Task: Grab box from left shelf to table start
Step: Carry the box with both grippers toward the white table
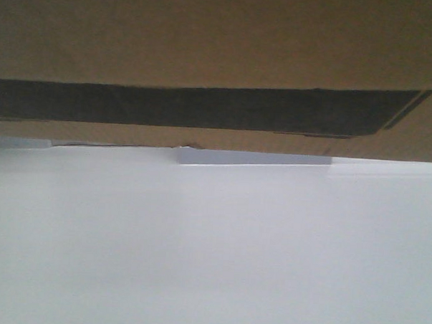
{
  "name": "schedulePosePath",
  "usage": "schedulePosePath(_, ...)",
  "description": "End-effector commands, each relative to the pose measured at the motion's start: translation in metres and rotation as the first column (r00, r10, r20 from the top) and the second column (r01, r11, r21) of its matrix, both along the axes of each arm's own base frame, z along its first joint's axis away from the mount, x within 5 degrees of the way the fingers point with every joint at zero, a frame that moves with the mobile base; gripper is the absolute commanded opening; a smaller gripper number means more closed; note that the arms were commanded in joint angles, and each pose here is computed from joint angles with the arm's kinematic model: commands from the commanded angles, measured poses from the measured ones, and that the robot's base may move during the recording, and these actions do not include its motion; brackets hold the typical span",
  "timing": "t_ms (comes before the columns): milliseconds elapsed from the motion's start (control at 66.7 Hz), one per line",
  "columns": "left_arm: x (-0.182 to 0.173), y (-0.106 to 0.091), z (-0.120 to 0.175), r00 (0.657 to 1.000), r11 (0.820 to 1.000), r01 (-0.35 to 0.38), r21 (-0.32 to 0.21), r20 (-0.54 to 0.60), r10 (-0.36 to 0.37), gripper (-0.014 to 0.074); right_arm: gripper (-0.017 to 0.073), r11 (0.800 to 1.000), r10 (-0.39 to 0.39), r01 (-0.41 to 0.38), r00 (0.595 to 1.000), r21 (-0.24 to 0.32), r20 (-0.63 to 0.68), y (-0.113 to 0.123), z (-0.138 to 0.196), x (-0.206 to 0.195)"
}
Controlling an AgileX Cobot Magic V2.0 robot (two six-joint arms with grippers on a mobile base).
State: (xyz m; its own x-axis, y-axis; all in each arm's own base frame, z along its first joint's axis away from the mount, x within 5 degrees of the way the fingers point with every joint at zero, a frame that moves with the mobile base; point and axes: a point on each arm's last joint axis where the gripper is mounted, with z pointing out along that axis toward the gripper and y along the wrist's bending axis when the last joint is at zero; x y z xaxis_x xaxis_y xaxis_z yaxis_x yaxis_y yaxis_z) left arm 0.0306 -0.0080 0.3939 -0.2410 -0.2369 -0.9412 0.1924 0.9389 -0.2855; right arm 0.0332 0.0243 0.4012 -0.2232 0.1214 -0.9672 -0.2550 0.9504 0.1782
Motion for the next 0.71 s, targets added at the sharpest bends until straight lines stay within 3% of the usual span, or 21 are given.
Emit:
schedulePosePath(0, -0.0050, -0.0006, 0.0231, 0.981, 0.999, 0.033, 0.024, 0.188, -0.037, -0.0092, 0.0058, 0.997, -0.074, 0.069, 0.978, 0.028, 0.195, -0.0059, 0.0248, 0.0022)
schedulePosePath(690, -0.0045, -0.0008, 0.0230, 0.982, 0.999, 0.033, 0.024, 0.187, -0.037, -0.0092, 0.0058, 0.997, -0.073, 0.069, 0.979, 0.028, 0.193, -0.0058, 0.0246, 0.0022)
